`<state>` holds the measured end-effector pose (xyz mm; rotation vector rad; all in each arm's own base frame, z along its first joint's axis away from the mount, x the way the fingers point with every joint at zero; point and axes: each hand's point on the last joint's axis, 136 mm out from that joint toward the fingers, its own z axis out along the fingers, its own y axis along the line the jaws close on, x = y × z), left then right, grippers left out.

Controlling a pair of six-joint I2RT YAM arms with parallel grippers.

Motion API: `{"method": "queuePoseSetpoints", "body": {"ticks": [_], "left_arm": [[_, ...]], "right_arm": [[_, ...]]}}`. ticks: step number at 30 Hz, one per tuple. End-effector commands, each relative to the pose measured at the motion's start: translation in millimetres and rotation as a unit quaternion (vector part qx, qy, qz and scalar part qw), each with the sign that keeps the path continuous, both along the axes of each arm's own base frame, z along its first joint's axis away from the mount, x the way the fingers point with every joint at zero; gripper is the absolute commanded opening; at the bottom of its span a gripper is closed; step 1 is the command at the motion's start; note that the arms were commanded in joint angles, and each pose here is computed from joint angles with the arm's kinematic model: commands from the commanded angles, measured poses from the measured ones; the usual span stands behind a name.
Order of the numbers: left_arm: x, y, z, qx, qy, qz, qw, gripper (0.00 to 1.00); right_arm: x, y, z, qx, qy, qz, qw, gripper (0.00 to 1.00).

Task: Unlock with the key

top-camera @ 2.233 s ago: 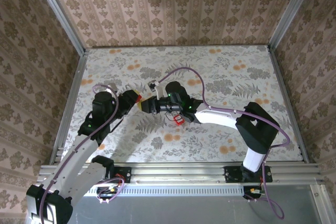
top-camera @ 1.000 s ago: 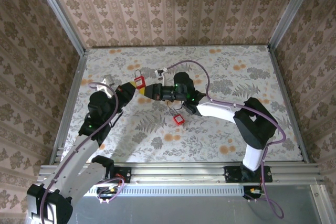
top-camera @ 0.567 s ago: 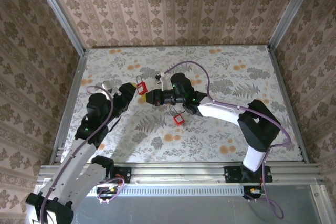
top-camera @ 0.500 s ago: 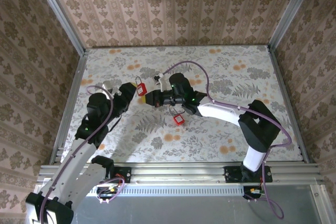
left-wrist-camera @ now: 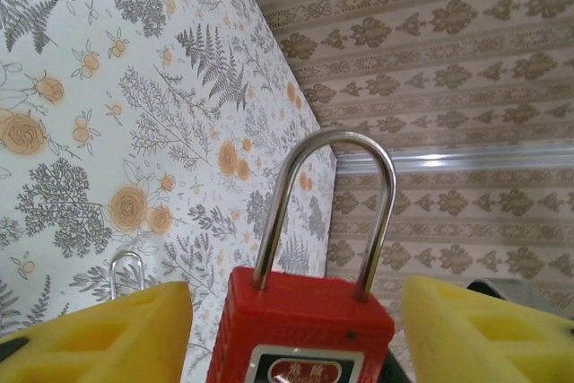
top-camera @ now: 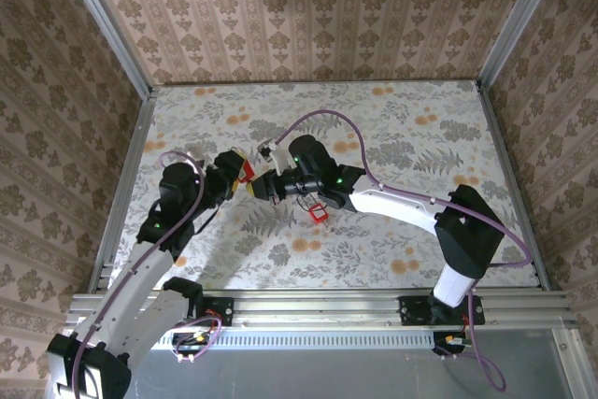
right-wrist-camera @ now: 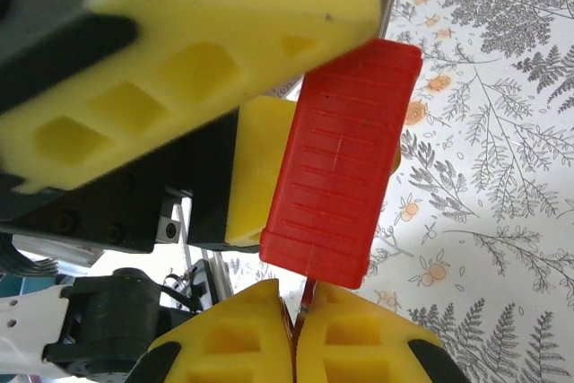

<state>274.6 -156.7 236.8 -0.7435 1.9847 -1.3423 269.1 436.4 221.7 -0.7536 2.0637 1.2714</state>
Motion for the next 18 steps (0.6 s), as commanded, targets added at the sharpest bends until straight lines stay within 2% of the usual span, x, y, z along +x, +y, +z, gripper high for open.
{"method": "queuePoseSetpoints", "body": {"ticks": [1,4,12,18], "left_arm": [[2.0,-5.5,4.9,-0.007,-0.007,-0.009,1.0,0.52],[1.7,-12.4,0.9,-0.003,-0.005,-0.019,1.0,0.45],[-2.4,-26.2,-13.7,-0.003,0.003,-0.041,0.999,0.01],[-11.2,-39.0,-19.5,-0.003,0.006,-0.06,0.998,0.0]], "right_arm": [[-0.2,5.2,29.8,0.016,-0.042,0.005,0.999,0.0],[1.2,6.9,31.9,0.017,-0.044,0.005,0.999,0.0],[8.2,13.0,40.9,0.023,-0.054,0.003,0.998,0.0],[17.0,18.8,47.9,0.034,-0.054,0.007,0.998,0.0]]}}
